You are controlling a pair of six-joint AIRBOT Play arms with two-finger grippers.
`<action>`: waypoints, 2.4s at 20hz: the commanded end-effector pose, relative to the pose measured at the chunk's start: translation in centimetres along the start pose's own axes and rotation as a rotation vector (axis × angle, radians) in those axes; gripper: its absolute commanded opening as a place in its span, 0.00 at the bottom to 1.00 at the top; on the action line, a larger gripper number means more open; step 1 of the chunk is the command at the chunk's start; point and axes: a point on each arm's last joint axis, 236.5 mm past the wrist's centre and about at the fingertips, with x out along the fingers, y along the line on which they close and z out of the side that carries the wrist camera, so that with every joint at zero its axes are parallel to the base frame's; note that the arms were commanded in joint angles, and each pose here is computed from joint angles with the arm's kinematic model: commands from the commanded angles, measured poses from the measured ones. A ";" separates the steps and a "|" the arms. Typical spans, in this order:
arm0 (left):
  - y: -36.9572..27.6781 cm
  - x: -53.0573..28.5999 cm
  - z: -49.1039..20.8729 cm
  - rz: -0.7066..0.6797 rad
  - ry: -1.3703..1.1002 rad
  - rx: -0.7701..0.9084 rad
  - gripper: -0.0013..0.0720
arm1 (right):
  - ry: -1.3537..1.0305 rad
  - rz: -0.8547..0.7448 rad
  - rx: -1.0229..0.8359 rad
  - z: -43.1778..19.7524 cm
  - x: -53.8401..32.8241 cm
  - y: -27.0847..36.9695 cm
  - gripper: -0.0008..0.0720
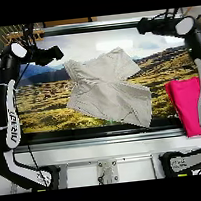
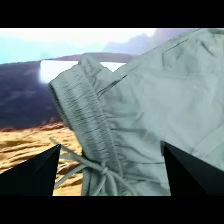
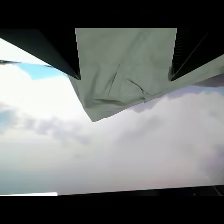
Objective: Fold the clothes and pants, and hang the long-sleeved shirts on hangers.
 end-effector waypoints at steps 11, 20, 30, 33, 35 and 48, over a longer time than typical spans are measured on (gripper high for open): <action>7.6 0.6 -27.3 -0.029 0.478 -0.543 0.99 | 0.340 0.121 -0.009 -14.6 -17.1 5.9 0.83; 3.0 5.5 -25.7 -0.181 0.396 -0.565 0.99 | 0.332 0.178 0.017 -15.3 -18.1 7.8 0.83; 0.4 3.6 -23.5 -0.173 0.393 -0.376 0.04 | 0.552 -0.059 0.084 -21.2 -19.6 2.5 0.83; 0.8 0.7 -27.3 -0.106 0.437 -0.298 0.04 | 0.705 -0.240 0.254 -28.5 -21.7 -1.0 0.83; 0.6 -1.0 -30.2 -0.102 0.473 -0.301 0.04 | 0.791 -0.333 0.451 -34.6 -23.2 -2.4 0.83; 0.8 -3.3 -32.9 -0.081 0.414 -0.301 0.04 | 0.751 -0.401 1.019 -47.6 -22.8 -1.7 0.84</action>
